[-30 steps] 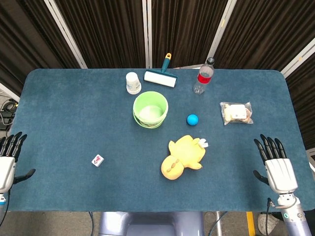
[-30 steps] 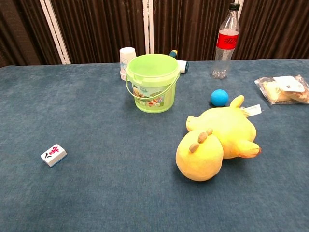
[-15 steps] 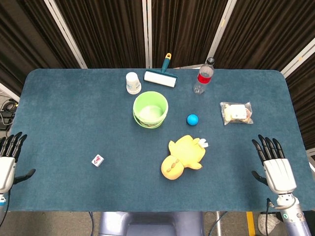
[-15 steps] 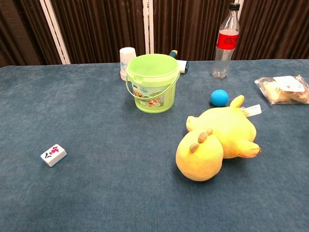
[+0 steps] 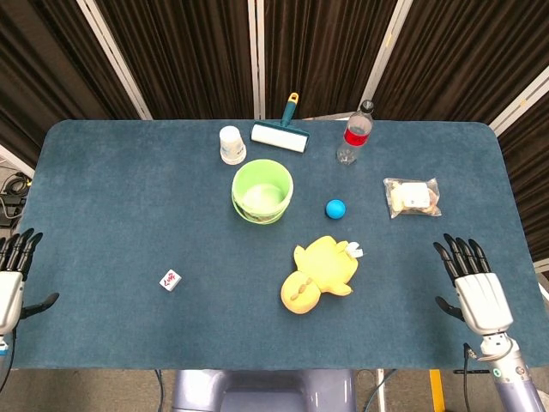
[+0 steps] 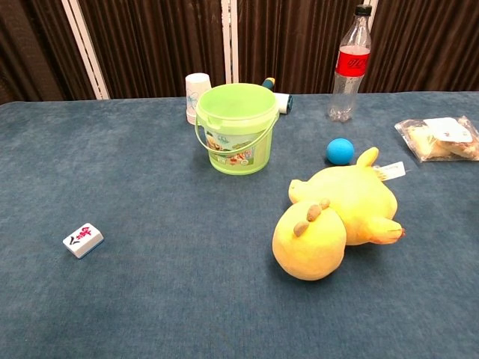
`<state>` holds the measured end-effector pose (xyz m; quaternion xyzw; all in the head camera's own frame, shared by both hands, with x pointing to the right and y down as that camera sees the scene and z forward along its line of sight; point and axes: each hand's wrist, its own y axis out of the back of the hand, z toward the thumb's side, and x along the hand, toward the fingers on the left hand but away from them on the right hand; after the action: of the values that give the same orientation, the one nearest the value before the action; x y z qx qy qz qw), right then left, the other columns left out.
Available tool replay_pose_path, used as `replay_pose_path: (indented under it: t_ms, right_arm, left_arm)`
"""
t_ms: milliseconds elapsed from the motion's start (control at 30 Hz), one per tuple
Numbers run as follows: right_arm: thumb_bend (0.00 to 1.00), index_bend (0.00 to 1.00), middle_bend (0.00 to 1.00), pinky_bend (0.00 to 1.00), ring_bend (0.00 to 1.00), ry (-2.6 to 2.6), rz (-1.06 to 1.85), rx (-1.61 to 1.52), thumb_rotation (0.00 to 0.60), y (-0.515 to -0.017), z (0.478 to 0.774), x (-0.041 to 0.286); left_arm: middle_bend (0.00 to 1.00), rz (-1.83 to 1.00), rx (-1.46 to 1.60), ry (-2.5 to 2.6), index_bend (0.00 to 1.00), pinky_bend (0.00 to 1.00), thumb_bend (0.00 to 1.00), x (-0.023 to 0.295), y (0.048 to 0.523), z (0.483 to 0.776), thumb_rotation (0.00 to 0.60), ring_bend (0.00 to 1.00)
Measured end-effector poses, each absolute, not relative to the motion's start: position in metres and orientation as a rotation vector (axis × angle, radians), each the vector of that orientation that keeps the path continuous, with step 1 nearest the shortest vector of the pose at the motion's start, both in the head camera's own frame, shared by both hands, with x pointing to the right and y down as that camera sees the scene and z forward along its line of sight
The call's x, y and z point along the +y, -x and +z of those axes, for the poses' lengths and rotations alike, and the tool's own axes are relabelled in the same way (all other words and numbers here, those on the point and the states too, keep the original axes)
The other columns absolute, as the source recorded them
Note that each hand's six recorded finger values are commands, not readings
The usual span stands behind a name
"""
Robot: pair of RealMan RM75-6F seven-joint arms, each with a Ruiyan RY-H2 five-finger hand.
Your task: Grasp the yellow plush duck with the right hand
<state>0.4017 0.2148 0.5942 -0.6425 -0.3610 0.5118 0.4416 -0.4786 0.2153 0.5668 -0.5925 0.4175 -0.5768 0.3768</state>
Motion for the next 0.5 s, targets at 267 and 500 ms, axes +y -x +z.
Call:
replay_pose_path:
  t_ms: [267,500]
  right_arm:
    - [0.80,0.00,0.00,0.00,0.00,1.673,1.123,-0.751,0.600,-0.381,0.602,0.190]
    - [0.91,0.00,0.00,0.00,0.00,1.746,0.993,-0.650,0.600,-0.350,0.610,0.175]
  left_arm:
    - [0.00,-1.511,1.067,1.505,0.00,0.00,0.10,0.212,0.482,0.573,0.600,0.00]
    - [0.00,-1.515,1.078,1.495,0.00,0.00,0.10,0.209,0.485,0.575,0.600,0.00]
